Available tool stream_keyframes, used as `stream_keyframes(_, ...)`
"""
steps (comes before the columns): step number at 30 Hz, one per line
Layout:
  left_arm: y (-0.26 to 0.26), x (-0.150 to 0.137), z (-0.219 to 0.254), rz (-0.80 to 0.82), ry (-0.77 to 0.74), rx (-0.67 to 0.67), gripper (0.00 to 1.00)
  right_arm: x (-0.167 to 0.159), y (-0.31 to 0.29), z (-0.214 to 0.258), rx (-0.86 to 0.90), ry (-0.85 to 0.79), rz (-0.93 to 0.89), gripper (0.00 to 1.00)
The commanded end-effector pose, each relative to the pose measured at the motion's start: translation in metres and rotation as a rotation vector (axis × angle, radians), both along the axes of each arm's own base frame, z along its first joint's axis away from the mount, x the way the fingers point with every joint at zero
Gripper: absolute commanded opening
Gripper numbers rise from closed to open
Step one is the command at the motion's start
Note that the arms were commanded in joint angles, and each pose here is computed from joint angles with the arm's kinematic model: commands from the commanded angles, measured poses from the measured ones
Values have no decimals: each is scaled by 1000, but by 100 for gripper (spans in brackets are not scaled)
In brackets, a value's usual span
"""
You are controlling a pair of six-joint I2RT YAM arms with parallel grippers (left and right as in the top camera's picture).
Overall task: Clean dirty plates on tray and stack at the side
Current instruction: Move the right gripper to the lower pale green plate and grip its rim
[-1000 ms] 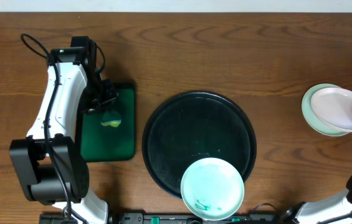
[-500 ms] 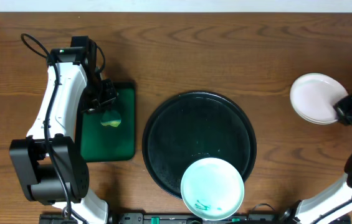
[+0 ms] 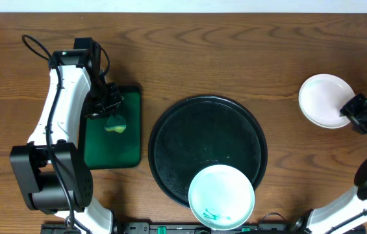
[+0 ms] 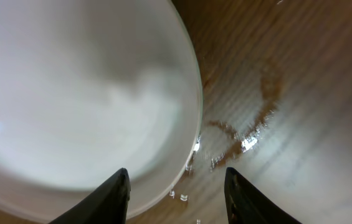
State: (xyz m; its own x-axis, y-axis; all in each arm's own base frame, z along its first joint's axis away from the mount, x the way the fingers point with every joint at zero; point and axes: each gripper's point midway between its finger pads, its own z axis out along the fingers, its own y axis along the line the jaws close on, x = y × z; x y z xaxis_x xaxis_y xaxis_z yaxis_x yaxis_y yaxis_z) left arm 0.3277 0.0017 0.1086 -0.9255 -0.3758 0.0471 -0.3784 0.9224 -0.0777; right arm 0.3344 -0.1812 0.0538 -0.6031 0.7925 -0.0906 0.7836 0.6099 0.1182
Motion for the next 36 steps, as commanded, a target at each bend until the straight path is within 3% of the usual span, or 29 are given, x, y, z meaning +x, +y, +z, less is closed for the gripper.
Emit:
stream_keyframes(1,1,-2,-5,-9,14,-2,7,21,1,76,-103,-175,63,47)
stream_keyframes(8,2,5,-5,-8,-14,0,7,13,97,147,-52,-295,302,48)
stream_keyframes(16,3,9,-13,-23,-8,3,7,-40,228,110,81,-50,572,37)
stream_keyframes(26,2,6,-45,-22,92,-5,7,-123,285,54,81,199,637,43)
stream_keyframes(36,2,7,-46,-22,92,-5,7,-213,306,73,77,202,670,45)
